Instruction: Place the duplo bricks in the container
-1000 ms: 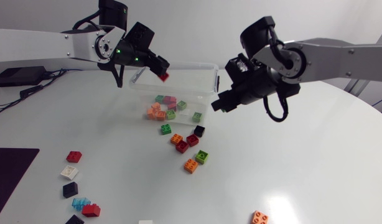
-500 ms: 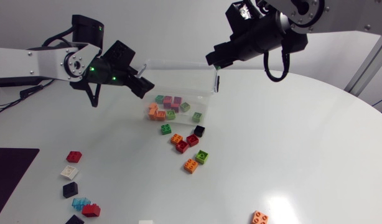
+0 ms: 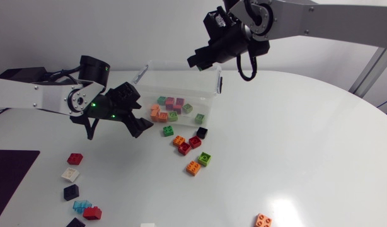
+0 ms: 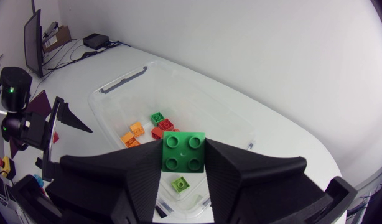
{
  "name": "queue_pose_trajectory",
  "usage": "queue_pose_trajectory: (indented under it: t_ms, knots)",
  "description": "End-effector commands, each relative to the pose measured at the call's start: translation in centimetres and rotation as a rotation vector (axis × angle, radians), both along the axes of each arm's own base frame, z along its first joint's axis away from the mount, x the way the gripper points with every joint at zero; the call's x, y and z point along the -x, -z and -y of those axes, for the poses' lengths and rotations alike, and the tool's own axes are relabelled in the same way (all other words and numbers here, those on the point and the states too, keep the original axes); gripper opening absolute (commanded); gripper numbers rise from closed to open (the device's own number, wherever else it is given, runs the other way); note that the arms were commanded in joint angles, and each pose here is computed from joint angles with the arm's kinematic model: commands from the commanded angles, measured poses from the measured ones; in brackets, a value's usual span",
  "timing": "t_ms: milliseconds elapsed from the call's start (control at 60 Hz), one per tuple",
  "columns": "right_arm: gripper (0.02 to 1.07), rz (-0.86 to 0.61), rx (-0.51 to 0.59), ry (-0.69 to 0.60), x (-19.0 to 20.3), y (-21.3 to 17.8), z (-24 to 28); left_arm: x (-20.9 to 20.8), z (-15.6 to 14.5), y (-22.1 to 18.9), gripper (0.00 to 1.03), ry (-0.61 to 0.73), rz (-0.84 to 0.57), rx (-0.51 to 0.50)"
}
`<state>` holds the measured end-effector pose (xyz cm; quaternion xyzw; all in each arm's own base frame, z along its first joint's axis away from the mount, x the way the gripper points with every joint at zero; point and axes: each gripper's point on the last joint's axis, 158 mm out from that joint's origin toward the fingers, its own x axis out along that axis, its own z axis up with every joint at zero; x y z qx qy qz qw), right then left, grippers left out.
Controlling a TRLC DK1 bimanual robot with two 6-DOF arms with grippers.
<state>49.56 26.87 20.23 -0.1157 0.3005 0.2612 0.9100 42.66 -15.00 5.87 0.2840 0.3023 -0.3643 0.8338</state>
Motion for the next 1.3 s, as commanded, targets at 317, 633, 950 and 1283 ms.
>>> queue_pose_trajectory:
  t_ms: [317, 633, 950, 1283]
  knots:
    - [1.01, -0.010, -0.015, 0.016, -3.4, 3.1, -0.7, -0.2, 2.3, 6.7, 0.99, 0.112, -0.032, 0.031]
    - [1.02, -0.004, -0.024, -0.001, 1.1, 2.1, 1.5, -1.6, 3.7, 8.6, 0.99, 0.156, -0.024, 0.082]
    - [1.02, -0.065, -0.016, -0.038, 7.1, 5.0, 4.1, -2.1, 4.9, 9.5, 0.98, 0.186, -0.032, 0.111]
    - [1.02, -0.161, 0.050, -0.084, 11.0, 11.9, 7.6, -1.9, 6.8, 9.6, 0.83, 0.233, -0.037, 0.137]
